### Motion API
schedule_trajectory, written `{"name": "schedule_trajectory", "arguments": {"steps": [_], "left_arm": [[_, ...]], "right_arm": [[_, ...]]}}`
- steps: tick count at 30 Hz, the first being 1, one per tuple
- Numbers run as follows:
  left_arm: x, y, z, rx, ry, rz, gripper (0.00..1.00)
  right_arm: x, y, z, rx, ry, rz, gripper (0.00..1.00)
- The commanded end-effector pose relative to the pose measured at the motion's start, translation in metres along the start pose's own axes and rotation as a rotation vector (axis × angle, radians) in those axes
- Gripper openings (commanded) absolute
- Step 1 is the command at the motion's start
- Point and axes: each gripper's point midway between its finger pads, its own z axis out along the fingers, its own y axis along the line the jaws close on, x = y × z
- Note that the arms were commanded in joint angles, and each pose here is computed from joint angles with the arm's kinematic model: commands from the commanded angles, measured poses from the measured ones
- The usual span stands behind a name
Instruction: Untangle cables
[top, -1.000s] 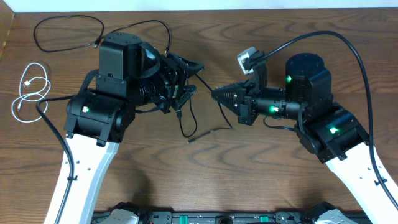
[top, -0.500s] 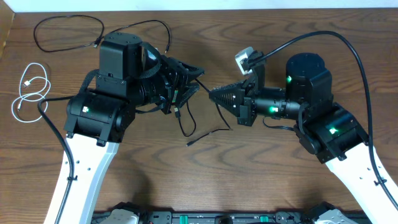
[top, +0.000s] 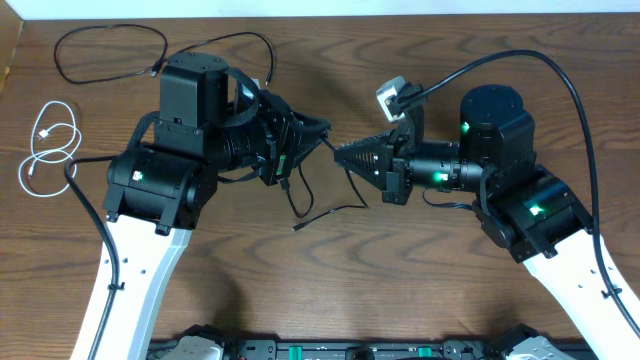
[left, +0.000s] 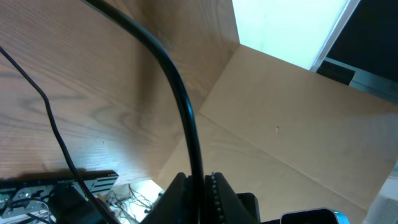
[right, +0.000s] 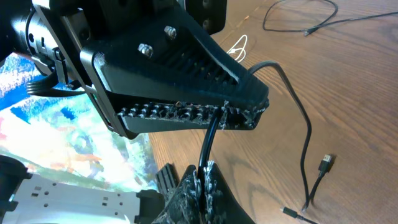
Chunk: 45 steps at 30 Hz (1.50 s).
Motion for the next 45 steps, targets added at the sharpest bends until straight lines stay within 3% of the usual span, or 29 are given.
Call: {"name": "schedule_trajectory", "arguments": {"steps": [1, 8, 13, 14, 16, 18, 20, 26, 37, 45], "left_arm": [[0.005, -0.006, -0.003, 0.016, 0.016, 0.019, 0.08], [0.001, -0.006, -0.003, 0.013, -0.006, 0.022, 0.08], [-0.021, -0.003, -0.004, -0.012, -0.136, 0.099, 0.08], [-0.027, -0.002, -0.005, -0.019, -0.165, 0.123, 0.07], [-0.037, -0.001, -0.007, -0.035, -0.222, 0.162, 0.08], [-0.046, 0.001, -0.010, -0.049, -0.277, 0.176, 0.08], [-0.058, 0.002, -0.014, -0.064, -0.340, 0.185, 0.08], [-0.108, 0.009, -0.046, -0.101, -0.573, 0.148, 0.08], [-0.211, 0.049, -0.146, -0.206, -1.059, -0.057, 0.07], [-0.274, 0.100, -0.184, -0.333, -1.233, -0.236, 0.07]], "right_arm": [[0.000, 0.008, 0.001, -0.031, 0.008, -0.012, 0.01], [0.000, 0.008, 0.001, -0.031, 0.008, -0.012, 0.01], [0.000, 0.008, 0.001, -0.029, 0.008, -0.012, 0.02], [0.001, 0.007, 0.001, -0.026, 0.009, -0.010, 0.10], [0.002, 0.003, 0.001, -0.004, 0.010, 0.000, 0.44], [0.005, -0.005, 0.001, 0.038, 0.015, 0.020, 0.65], [0.010, -0.015, 0.000, 0.092, 0.025, 0.048, 0.74], [0.024, -0.033, -0.003, 0.187, 0.063, 0.106, 0.76], [0.025, -0.037, -0.004, 0.212, 0.065, 0.110, 0.76], [0.025, -0.039, -0.005, 0.219, 0.063, 0.111, 0.76]]}}
